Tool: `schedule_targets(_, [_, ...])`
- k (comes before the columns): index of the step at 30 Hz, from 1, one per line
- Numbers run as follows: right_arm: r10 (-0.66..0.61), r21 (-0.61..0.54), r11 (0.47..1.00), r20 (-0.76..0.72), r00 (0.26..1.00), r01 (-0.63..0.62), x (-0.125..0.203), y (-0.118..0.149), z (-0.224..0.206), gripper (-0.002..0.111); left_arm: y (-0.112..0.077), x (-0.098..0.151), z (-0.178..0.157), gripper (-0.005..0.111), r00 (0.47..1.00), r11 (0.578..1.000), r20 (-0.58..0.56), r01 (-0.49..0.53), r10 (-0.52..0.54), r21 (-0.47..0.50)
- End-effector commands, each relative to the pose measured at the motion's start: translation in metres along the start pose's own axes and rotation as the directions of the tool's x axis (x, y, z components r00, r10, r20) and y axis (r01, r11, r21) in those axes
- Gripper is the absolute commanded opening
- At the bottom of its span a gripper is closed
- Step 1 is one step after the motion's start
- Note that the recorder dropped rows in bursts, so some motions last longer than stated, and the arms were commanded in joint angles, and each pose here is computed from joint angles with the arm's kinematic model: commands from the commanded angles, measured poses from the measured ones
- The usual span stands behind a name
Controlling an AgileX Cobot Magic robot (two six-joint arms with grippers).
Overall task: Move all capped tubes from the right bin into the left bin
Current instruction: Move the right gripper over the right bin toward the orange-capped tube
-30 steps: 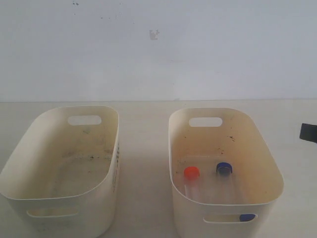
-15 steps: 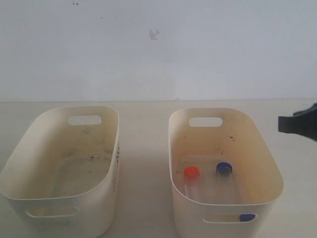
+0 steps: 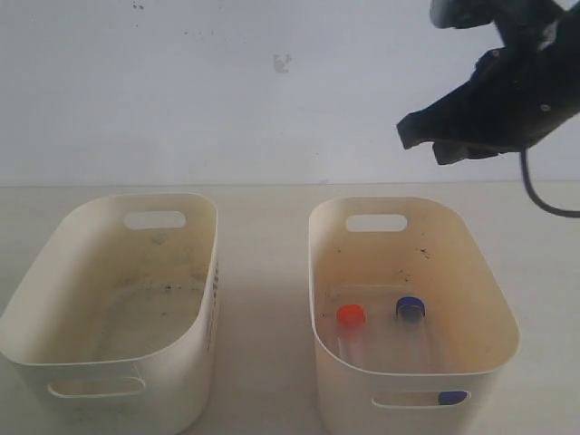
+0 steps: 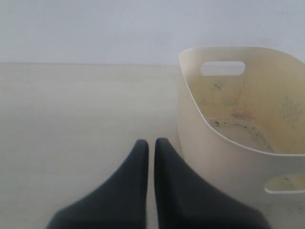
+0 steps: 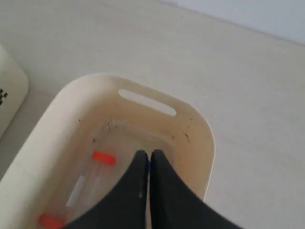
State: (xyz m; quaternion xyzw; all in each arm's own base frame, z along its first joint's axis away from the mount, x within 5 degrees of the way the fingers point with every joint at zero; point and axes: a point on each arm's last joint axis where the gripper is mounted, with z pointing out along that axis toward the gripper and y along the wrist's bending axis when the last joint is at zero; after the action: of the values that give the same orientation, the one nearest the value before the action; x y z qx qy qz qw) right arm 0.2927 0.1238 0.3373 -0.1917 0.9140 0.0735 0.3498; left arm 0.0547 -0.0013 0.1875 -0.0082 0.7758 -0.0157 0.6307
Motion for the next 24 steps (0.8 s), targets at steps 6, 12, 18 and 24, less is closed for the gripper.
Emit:
schedule_targets(6, [0.019,-0.080,0.995,-0.415,0.910,-0.057,-0.035,0.007,0.069,0.001,0.000,0.000,0.000,0.004,1.000,1.000,0.004,0.004,-0.004,-0.003])
schedule_targets(12, [-0.005,-0.121,0.991,-0.426,0.905,-0.051,-0.045,0.023,0.106,0.022,0.000,0.000,0.000,0.004,1.000,1.000,0.004,0.004,-0.004,-0.003])
schedule_targets(18, [0.072,-0.075,0.989,-0.492,0.868,-0.124,-0.034,0.031,0.134,0.072,0.000,0.000,0.000,0.004,1.000,1.000,0.004,0.004,-0.004,-0.003])
schedule_targets(24, [0.125,-0.050,0.983,-0.515,0.848,-0.175,-0.030,0.032,0.143,0.051,0.000,0.000,0.000,0.004,1.000,1.000,0.004,0.004,-0.004,-0.003])
